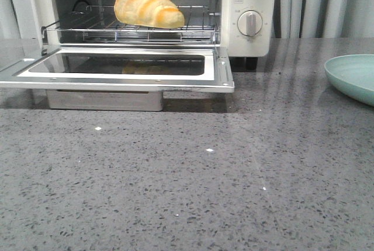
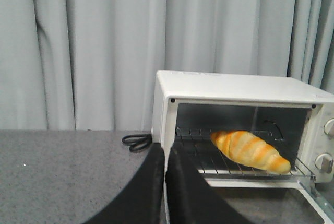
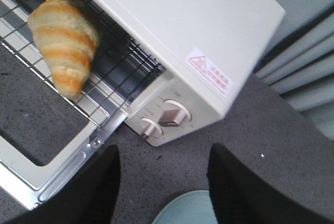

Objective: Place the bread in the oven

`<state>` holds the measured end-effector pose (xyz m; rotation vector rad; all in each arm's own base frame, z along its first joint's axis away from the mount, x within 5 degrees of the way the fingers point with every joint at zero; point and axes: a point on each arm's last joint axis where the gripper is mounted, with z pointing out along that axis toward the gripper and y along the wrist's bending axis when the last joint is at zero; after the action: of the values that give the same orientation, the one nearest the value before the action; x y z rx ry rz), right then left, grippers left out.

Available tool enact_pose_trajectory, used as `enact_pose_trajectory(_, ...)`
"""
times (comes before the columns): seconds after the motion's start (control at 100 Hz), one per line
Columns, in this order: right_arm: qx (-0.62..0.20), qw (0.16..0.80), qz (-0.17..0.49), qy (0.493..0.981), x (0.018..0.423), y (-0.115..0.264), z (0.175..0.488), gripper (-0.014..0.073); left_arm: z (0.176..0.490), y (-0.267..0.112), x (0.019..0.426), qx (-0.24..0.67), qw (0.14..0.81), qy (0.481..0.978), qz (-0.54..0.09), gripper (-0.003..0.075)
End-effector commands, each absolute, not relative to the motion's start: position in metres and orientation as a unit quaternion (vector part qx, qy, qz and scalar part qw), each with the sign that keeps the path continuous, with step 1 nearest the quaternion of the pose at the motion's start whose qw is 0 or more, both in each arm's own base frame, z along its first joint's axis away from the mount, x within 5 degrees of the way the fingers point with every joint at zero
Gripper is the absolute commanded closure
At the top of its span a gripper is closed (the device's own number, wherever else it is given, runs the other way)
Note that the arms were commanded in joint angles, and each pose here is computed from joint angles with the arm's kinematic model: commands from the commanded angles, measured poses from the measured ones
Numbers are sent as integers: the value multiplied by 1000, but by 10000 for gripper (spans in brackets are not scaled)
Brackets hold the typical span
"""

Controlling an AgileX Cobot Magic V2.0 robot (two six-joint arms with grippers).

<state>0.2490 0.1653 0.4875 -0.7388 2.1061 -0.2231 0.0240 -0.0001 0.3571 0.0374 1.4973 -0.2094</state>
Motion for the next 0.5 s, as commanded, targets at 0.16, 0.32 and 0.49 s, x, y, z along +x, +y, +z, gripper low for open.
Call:
enact_pose_trajectory(0.16,-252,435,-112,857,212,112,494,257,338,-7,44,20,754,646,-117,742)
enact_pose_trajectory(0.32,-239,425,-117,865,199,97,481,257,310,-9,54,21,727,676,-114,742)
enact_pose_trajectory(0.49,-243,415,-120,869,193,93,470,257,283,-11,60,23,700,706,-109,741)
